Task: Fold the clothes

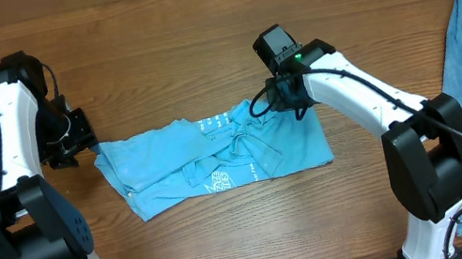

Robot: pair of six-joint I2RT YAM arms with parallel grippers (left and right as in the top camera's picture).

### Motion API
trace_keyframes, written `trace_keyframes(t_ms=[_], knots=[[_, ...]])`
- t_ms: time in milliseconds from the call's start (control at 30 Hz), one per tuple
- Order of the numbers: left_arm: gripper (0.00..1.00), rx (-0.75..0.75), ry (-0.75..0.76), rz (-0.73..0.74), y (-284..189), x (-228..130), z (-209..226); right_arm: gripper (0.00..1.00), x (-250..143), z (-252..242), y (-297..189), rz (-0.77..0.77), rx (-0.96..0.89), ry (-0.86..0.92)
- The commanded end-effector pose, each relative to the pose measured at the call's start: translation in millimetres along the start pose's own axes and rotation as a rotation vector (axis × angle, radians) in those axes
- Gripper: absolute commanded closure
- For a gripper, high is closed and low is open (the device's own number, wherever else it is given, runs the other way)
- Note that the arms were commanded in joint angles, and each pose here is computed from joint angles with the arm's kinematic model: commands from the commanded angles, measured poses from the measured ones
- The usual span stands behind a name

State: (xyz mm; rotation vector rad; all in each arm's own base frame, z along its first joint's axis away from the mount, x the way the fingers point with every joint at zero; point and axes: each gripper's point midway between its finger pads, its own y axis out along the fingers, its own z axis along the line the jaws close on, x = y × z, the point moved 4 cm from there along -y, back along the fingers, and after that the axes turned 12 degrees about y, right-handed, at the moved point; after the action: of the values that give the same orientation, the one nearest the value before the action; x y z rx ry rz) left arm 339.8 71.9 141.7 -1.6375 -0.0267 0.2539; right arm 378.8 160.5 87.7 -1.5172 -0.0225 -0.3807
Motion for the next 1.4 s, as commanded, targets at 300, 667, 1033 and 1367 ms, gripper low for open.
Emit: trace_keyframes(t_ms=[300, 667, 1033, 1367], knots=[[0.5, -0.008, 0.023, -0.031, -10, -3, -5, 0.73, -45, 68, -19, 0.206, 0.491, -0.34], [0.51, -0.008, 0.023, -0.031, -10, -3, -5, 0.66, 13, -4, -38, -0.018, 0.039, -0.081], [0.5, -0.008, 0.023, -0.031, -10, -3, -5, 0.66, -68, 57, -50, 0.147, 0.222, -0.372], [0.51, -0.008, 0.023, -0.031, -10, -3, -5, 0.64, -59, 61, 1, 0.081, 0.158, -0.34]])
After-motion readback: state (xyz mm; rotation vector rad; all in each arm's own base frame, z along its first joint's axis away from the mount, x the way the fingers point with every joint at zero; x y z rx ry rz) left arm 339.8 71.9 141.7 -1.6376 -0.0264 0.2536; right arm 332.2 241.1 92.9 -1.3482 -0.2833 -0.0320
